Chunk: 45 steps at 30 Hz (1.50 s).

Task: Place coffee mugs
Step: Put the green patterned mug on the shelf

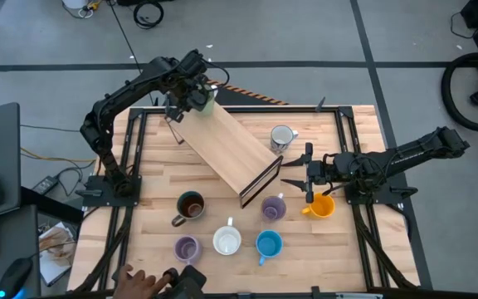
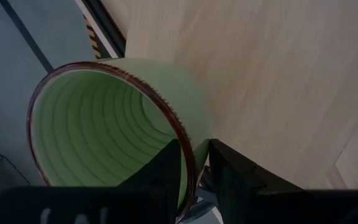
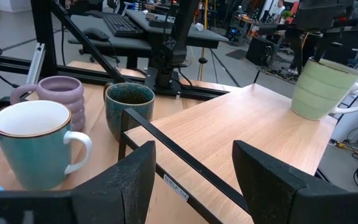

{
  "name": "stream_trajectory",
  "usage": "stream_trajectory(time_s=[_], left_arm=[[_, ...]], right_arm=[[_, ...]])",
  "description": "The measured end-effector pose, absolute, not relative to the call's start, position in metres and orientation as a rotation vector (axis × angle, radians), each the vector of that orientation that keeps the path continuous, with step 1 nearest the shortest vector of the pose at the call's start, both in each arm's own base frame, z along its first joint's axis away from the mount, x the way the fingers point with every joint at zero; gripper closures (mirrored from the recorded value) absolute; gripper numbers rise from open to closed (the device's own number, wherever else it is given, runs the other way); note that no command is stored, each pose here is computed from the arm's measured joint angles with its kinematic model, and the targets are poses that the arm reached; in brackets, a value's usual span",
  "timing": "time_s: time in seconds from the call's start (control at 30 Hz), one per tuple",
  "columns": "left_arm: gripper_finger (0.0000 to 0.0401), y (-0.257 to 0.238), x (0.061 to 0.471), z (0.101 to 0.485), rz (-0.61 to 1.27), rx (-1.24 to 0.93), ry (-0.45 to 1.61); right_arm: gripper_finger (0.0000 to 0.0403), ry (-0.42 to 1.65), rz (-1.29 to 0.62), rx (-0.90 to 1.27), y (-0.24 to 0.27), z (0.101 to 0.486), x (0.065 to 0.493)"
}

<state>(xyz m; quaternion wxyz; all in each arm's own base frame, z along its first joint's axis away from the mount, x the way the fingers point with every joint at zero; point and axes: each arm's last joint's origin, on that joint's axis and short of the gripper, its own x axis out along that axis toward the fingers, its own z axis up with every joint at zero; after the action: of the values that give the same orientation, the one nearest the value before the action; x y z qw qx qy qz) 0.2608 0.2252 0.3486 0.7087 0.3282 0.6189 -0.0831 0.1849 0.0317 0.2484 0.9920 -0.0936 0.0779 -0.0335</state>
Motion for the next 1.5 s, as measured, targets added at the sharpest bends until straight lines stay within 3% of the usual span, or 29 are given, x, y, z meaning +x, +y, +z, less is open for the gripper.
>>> stream_trajectory(time_s=[0.8, 1.1, 1.5], left_arm=[[0.0311, 0.2274, 0.2600, 0.3490, -0.145, 0.716, 1.387], [0.0285, 0.2278, 0.2604, 0.3492, -0.141, 0.719, 1.383], [0.0282, 0.2293, 0.2608, 0.3497, -0.115, 0.710, 1.374]], right_arm=[[0.0184, 0.155, -0.060, -0.187, 0.0319, 0.2484, 0.1849], [0.0184, 0.155, -0.059, -0.187, 0.0319, 0.2485, 0.1849], [0.0184, 0.155, -0.059, -0.179, 0.0319, 0.2484, 0.1849]])
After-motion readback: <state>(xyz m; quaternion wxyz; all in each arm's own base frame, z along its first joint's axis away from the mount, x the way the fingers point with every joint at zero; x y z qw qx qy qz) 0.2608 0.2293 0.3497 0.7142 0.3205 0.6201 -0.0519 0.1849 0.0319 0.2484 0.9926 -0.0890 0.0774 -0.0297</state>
